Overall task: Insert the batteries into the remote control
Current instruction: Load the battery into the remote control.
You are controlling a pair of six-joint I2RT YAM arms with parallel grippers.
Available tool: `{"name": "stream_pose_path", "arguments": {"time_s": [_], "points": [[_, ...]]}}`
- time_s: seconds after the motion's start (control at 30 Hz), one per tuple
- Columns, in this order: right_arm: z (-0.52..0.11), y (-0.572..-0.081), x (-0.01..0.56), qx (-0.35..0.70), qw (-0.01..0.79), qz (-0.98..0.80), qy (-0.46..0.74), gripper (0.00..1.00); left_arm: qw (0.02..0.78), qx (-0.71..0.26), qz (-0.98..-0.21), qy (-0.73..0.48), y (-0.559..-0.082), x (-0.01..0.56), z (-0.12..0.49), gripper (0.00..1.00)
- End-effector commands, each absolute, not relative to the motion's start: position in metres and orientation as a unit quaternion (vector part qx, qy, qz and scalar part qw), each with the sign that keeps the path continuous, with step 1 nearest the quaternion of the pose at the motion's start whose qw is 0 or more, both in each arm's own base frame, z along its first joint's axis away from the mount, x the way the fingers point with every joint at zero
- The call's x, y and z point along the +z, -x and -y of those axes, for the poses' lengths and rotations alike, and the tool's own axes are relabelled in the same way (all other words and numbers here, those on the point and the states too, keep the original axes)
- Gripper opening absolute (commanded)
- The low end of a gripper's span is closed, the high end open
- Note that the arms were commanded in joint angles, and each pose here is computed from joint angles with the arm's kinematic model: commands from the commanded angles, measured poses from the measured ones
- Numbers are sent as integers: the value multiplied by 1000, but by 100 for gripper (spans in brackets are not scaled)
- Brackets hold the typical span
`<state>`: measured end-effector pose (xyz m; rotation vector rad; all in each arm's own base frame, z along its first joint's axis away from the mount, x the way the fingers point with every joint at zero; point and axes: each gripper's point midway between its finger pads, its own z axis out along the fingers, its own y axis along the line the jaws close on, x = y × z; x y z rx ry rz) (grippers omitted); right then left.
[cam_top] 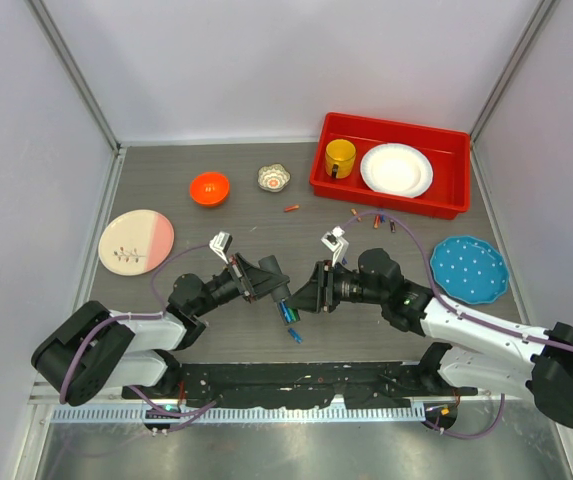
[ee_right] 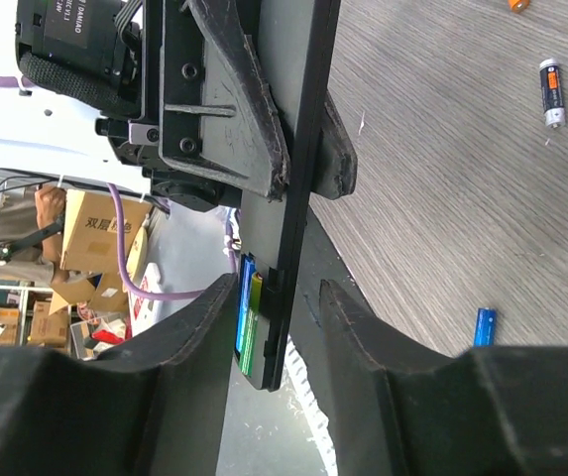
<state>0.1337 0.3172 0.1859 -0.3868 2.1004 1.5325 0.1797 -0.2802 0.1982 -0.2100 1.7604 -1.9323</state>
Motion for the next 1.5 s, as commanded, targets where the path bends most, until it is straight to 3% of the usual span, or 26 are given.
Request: {"name": "stream_pose_path", "arguments": {"time_s": [0.0, 0.23, 0.33, 0.37, 0.4, 0.5, 0.53, 0.67, 0.77, 1.47], "points": [[-320, -142, 207, 573, 277, -758, 143, 40, 312, -766, -562, 17, -164, 252, 272, 0], [-320, -143, 194, 556, 269, -773, 146, 27, 312, -769, -557, 14, -164, 257, 272, 0], [-321, -146, 189, 544, 269, -781, 147, 15, 312, -769, -557, 14, -165, 257, 273, 0], [-320, -147, 187, 539, 267, -785, 145, 4, 312, -769, -558, 14, -165, 257, 273, 0], [-319, -148, 186, 535, 268, -788, 144, 1, 311, -770, -557, 13, -165, 257, 273, 0], [-320, -148, 186, 535, 266, -789, 144, 1, 312, -770, -557, 13, -165, 258, 273, 0], [-320, -147, 188, 538, 267, -786, 145, 1, 313, -770, -557, 12, -165, 258, 273, 0], [-320, -146, 203, 556, 276, -772, 138, 42, 312, -769, -558, 12, -165, 256, 273, 0], [-321, -143, 209, 567, 270, -765, 139, 50, 313, -768, -559, 13, -165, 256, 273, 0], [-331, -124, 187, 570, 217, -774, 172, 43, 314, -769, -557, 12, -169, 260, 276, 0]]}}
